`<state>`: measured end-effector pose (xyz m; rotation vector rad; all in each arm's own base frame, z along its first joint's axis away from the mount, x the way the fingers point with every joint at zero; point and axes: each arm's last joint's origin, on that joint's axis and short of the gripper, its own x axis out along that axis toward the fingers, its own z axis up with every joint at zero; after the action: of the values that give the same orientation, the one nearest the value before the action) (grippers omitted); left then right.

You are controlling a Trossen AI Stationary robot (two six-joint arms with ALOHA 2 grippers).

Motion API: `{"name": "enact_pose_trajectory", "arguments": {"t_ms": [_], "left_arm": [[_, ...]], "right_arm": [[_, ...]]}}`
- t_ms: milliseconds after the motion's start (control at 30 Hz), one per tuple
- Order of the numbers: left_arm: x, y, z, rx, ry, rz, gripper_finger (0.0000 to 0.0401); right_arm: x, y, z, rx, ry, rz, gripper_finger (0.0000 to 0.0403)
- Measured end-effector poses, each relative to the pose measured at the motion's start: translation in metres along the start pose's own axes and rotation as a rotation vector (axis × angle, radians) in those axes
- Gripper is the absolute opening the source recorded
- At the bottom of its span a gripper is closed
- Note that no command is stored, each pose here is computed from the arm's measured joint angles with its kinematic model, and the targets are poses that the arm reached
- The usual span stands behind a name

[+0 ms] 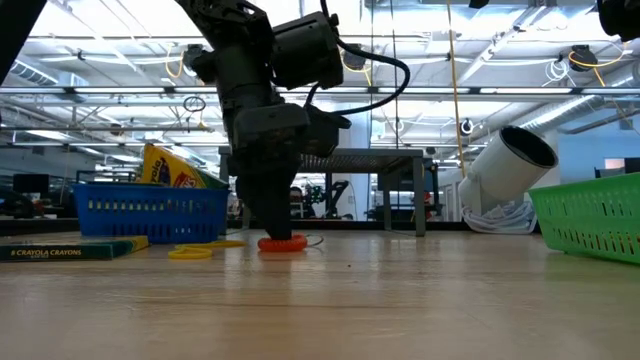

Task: Pick & Place Office Desk Supplies
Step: Put the orange spiral keychain into the red bin

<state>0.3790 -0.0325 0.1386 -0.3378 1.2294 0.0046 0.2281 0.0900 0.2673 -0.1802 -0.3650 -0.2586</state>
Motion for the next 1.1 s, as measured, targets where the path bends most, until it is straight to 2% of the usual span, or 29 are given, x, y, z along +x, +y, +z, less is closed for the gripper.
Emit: {"name": "enact_pose_trajectory", "arguments": {"t_ms": [233, 533, 900, 1100], "left_arm": [[0.001, -0.003, -0.001, 0.024, 0.001, 0.0, 0.0005], [-0.012, -0.011, 0.001, 0.036, -0.011, -0.104, 0.0003], [-0.019, -0.009, 0.0, 0.04, -0.016, -0.047, 0.0009], [-0.019, -0.006, -0.001, 0.048, -0.018, 0.014, 0.0047]], "right_arm": [[0.0, 0.0, 0.0, 0.0, 0.0, 0.0, 0.0169], [0.0, 0.0, 0.0, -0.001, 0.001, 0.0, 0.0169], [0.0, 0.0, 0.0, -0.001, 0.002, 0.0, 0.0169], [0.0, 0.0, 0.0, 0.0, 0.002, 0.0, 0.0169]]}}
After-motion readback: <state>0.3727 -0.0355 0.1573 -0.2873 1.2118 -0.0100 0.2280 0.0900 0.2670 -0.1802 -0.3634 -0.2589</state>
